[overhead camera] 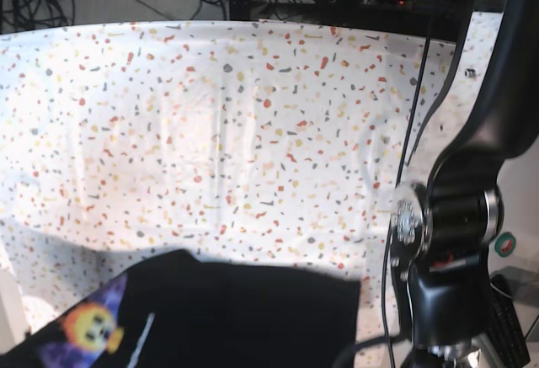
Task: Layout the t-shirt on the table in an organized manner, then fold the t-shirt properly
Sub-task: 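Regrasp the shirt edge with both grippers and drag it flat, then hold the shirt edge with both grippers and pull it taut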
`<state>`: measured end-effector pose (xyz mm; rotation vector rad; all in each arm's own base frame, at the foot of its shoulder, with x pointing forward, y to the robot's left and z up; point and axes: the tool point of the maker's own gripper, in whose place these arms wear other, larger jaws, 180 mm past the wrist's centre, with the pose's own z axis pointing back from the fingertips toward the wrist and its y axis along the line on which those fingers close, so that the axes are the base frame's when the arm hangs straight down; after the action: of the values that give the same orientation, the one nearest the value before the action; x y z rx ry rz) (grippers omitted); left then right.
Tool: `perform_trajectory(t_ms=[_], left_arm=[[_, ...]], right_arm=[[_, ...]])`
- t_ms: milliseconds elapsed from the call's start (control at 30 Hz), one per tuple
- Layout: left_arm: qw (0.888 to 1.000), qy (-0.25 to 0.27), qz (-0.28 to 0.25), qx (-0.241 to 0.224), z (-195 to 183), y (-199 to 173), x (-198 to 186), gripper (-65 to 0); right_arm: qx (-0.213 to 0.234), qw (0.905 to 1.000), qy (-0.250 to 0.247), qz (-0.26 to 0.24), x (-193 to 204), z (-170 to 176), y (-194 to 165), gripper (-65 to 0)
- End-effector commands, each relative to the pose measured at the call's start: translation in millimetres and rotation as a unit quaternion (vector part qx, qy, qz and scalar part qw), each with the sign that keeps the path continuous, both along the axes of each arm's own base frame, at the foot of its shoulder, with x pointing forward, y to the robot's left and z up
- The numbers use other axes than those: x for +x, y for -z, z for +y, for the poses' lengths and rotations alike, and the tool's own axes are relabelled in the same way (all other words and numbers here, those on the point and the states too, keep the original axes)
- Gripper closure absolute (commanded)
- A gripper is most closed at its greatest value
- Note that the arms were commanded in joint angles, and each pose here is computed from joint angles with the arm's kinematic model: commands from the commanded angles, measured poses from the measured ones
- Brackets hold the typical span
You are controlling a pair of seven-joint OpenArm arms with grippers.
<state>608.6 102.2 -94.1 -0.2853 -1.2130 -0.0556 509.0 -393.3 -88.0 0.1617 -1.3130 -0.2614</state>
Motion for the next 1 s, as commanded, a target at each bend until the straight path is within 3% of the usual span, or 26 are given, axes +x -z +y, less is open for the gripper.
perform_trajectory(t_ms=[0,100,233,333,433,567,700,833,967], left_arm=[[0.998,-0.003,-0.058,-0.003,0,-52,4,0.0],[0.994,0.000,-0.111,-0.002,-6,-94,-5,0.0],[0.995,0.000,-0.102,0.014,-3,-75,-29,0.0],[0.996,-0.006,-0.080,0.030,4,-30,-57,0.0],[0.998,-0.020,-0.041,0.051,23,39,-94,0.0],[0.995,-0.022,0.066,0.069,36,155,-145,0.0],[0.989,-0.024,0.133,0.060,39,246,-196,0.0],[0.980,-0.030,0.186,0.064,49,303,-238,0.0],[0.973,-0.031,0.216,0.072,58,325,-265,0.0]], right_arm=[[-0.018,0.9986,0.013,-0.047,-7,-16,-49,0.0],[-0.057,0.9960,0.015,-0.067,-23,-19,-85,0.0],[-0.113,0.9930,0.009,-0.033,-49,-11,-69,0.0],[-0.119,0.9928,0.011,0.004,-71,-8,-19,0.0],[-0.091,0.9941,0.009,0.059,-98,1,56,0.0],[-0.022,0.9881,0.008,0.152,-141,20,173,0.0],[0.040,0.9772,0.024,0.207,-184,35,266,0.0],[0.070,0.9619,0.029,0.263,-223,47,321,0.0],[0.068,0.9518,0.022,0.298,-255,51,342,0.0]])
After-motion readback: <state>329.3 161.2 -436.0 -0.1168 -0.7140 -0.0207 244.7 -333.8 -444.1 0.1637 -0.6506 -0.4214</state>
